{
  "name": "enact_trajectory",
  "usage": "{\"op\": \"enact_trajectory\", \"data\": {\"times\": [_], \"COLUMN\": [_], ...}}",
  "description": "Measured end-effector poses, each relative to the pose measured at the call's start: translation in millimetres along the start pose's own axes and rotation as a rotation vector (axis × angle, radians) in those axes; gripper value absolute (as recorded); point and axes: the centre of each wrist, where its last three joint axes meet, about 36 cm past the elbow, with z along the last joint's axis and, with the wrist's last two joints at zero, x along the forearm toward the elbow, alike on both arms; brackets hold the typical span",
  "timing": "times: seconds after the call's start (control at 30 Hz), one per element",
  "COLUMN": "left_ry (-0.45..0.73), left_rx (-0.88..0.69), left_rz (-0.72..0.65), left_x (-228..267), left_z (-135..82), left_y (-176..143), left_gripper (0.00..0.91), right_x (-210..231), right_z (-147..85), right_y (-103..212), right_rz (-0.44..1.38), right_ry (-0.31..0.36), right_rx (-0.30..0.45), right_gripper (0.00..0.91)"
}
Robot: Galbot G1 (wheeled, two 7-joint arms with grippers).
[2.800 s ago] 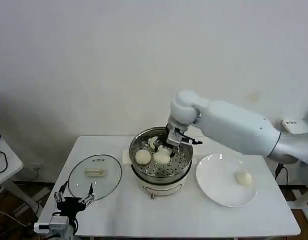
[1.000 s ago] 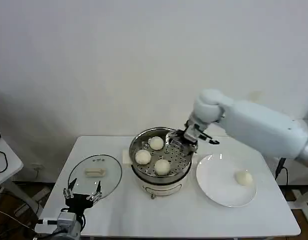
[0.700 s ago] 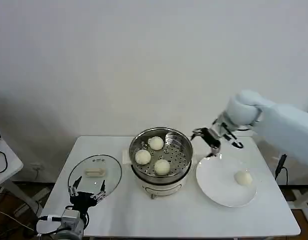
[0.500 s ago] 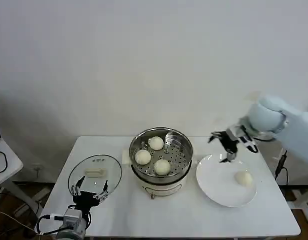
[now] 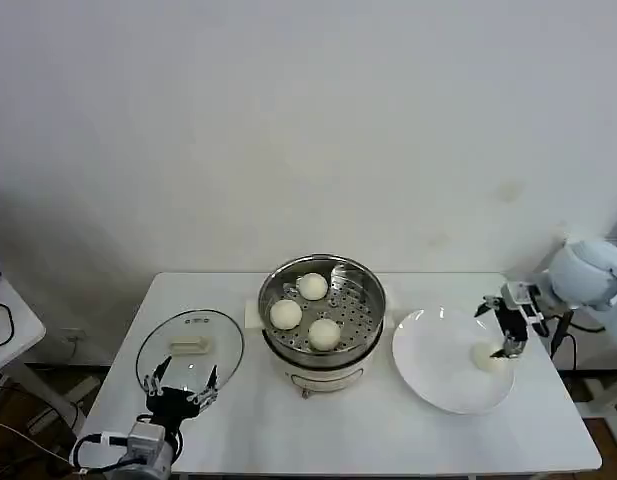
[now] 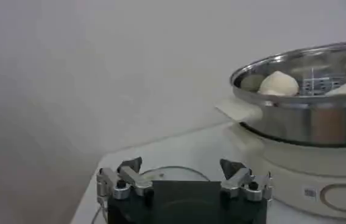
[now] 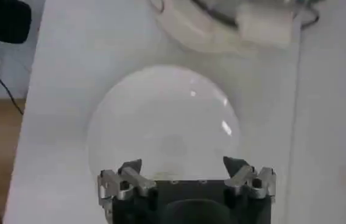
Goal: Take steamed baozi put them in steamer then cover it.
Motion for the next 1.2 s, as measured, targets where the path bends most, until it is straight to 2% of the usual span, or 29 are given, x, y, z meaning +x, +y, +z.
{"op": "enact_trajectory", "data": {"times": [0.2, 0.53, 1.2], "left_ry": [0.011, 0.025, 0.053], "left_rx": [-0.004, 0.001, 0.0], "left_rz": [-0.007, -0.008, -0.021], "left_x": [-2.3, -9.1, -16.2], "left_z": [4.1, 10.0, 21.0], "left_y": [2.9, 2.8, 6.1], "left_gripper": [0.907, 0.907, 0.907], "right_x": [-26.4, -59.4, -110.3], "right_z": [12.4, 19.8, 7.8], "right_y": [-1.7, -7.8, -24.5], "right_rz": [-0.019, -0.049, -0.066], "right_ry": [0.049, 0.096, 0.125], "right_rx": [-0.022, -0.038, -0.038], "right_gripper": [0.907, 0.907, 0.907]}}
